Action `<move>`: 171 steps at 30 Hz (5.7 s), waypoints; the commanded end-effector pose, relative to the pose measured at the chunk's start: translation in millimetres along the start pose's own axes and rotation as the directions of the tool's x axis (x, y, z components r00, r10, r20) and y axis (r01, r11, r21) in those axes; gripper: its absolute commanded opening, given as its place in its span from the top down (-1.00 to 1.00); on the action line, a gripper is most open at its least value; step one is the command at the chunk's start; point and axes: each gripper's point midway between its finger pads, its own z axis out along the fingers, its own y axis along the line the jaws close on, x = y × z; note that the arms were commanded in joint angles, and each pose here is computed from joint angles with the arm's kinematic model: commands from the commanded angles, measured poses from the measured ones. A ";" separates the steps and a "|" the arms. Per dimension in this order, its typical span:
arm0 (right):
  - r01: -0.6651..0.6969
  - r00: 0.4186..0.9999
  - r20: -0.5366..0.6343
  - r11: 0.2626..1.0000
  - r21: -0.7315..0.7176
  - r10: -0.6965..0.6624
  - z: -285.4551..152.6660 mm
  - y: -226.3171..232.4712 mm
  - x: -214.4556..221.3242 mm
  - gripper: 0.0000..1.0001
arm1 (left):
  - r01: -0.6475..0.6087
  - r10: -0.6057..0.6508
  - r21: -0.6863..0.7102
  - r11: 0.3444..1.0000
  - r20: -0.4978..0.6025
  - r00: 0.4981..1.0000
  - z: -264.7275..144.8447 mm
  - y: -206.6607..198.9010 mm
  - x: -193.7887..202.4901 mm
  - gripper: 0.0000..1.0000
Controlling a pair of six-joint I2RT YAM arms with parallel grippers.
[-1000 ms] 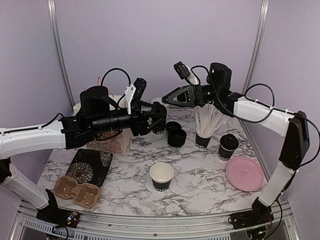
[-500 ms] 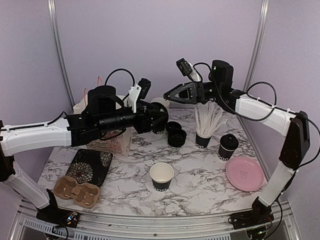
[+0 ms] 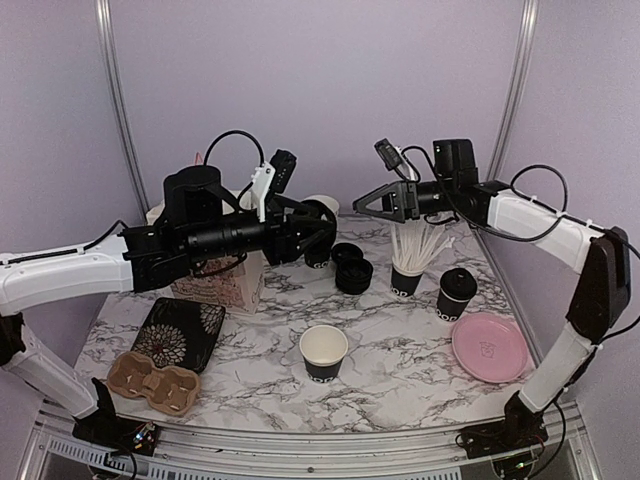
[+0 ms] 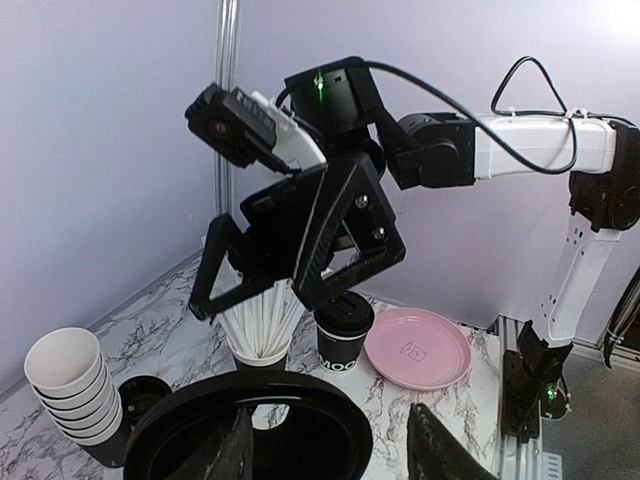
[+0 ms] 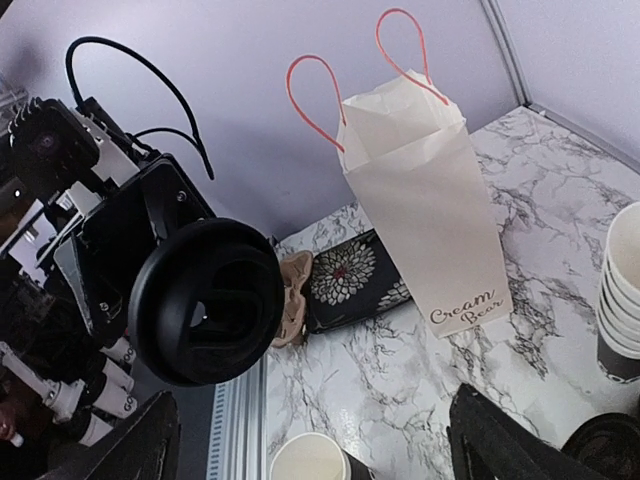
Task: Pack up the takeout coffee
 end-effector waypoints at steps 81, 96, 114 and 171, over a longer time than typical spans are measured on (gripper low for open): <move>0.387 0.913 -0.216 0.902 0.192 -0.346 -27.6 8.2 50.6 -0.68 | -0.117 -0.462 -0.478 0.870 -0.876 0.141 -134.0 77.0 294.8 -0.97; 0.373 0.917 -0.221 0.909 0.185 -0.332 -25.7 5.9 54.6 -0.68 | -0.094 -0.431 -0.449 0.889 -0.888 0.160 -120.1 86.3 325.7 -0.82; 0.366 0.920 -0.222 0.913 0.183 -0.324 -24.6 5.4 54.0 -0.63 | -0.004 -0.437 -0.443 0.897 -0.887 0.149 -123.3 71.1 324.1 -0.23; 0.393 0.907 -0.251 0.894 0.216 -0.338 -34.1 11.2 67.7 -0.65 | 0.118 -0.117 -0.077 0.990 -0.916 0.383 -17.3 -46.0 209.1 -0.22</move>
